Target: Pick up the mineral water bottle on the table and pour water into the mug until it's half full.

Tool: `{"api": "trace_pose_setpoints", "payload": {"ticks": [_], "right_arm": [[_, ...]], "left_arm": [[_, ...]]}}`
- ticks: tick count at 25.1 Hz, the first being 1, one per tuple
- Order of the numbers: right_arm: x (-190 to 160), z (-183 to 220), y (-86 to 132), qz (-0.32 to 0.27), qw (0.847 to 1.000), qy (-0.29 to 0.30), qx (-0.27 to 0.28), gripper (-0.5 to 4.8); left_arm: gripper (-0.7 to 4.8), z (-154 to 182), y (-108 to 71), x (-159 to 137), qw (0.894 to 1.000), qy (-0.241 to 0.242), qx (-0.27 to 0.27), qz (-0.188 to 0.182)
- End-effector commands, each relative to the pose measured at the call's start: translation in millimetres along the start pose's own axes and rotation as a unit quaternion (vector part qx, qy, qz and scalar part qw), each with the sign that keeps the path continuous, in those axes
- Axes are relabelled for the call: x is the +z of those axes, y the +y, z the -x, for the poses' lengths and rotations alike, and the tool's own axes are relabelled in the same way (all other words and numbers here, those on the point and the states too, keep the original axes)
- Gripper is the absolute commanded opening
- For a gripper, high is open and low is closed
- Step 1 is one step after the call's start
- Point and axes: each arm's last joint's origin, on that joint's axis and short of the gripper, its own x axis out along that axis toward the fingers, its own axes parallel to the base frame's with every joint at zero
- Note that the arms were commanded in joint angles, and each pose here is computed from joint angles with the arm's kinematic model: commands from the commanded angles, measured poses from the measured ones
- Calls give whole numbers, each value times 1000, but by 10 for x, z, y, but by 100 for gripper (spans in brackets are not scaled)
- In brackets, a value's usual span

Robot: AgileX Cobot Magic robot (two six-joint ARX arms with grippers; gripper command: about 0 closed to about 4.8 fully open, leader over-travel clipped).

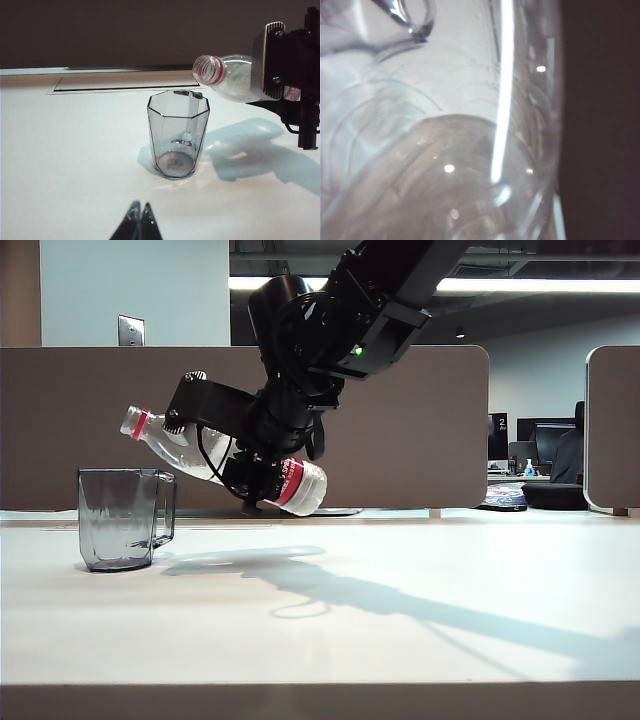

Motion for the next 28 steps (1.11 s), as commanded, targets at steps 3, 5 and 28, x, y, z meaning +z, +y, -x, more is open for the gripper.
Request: {"api": "trace_pose_setpoints", "payload": {"ticks": [3, 5, 28], "right_arm": [[94, 44, -152, 32, 998, -15, -57, 252], [93, 41, -149, 51, 997, -14, -58, 252], [0, -19, -230, 129, 986, -6, -106, 274]], "left_arm": [[-5, 2, 0, 19, 1000, -6, -1, 0], [-5, 2, 0, 20, 1000, -6, -1, 0], [-5, 2, 0, 19, 1000, -6, -1, 0]]}}
